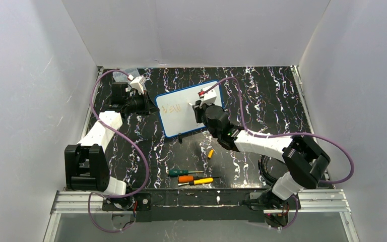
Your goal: Write a sentence on the whiteboard
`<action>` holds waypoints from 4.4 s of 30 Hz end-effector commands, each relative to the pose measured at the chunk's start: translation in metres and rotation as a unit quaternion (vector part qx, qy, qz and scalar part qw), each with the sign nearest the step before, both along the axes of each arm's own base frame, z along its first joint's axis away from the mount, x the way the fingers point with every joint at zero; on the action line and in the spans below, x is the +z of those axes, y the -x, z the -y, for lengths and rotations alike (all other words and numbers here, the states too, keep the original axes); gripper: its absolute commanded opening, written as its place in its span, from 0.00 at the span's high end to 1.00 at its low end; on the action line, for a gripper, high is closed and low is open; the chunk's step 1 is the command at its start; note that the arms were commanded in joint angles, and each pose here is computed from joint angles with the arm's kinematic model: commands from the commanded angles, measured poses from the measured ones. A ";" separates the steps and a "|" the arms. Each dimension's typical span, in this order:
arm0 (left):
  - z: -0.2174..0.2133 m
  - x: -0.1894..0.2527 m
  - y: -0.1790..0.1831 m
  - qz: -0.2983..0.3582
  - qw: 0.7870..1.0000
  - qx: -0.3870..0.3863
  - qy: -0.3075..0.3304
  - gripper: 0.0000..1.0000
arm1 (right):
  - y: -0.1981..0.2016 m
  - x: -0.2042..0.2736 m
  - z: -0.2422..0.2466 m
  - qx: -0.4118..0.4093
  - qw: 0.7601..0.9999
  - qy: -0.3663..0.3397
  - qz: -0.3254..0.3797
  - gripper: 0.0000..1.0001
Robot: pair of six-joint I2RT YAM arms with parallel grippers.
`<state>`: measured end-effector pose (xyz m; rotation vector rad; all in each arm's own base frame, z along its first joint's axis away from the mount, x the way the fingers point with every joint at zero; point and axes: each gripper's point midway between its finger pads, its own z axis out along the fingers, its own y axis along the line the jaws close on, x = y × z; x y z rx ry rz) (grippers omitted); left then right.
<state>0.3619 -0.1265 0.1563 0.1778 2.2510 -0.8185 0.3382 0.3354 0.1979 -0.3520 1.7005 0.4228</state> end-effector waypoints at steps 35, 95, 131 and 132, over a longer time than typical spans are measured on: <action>0.004 0.023 0.005 0.029 0.999 -0.011 0.008 1.00 | 0.012 0.008 -0.027 0.018 0.998 -0.063 -0.003 0.99; 0.004 0.023 0.005 0.029 0.999 -0.013 0.010 1.00 | -0.004 -0.001 0.026 -0.070 0.997 -0.029 0.007 0.99; 0.004 0.024 0.005 0.031 0.999 -0.013 0.010 1.00 | -0.016 0.028 0.017 -0.075 0.995 -0.046 0.048 0.99; 0.005 0.024 0.005 0.030 0.999 -0.013 0.011 1.00 | -0.017 0.027 0.017 -0.076 0.995 -0.045 0.048 0.99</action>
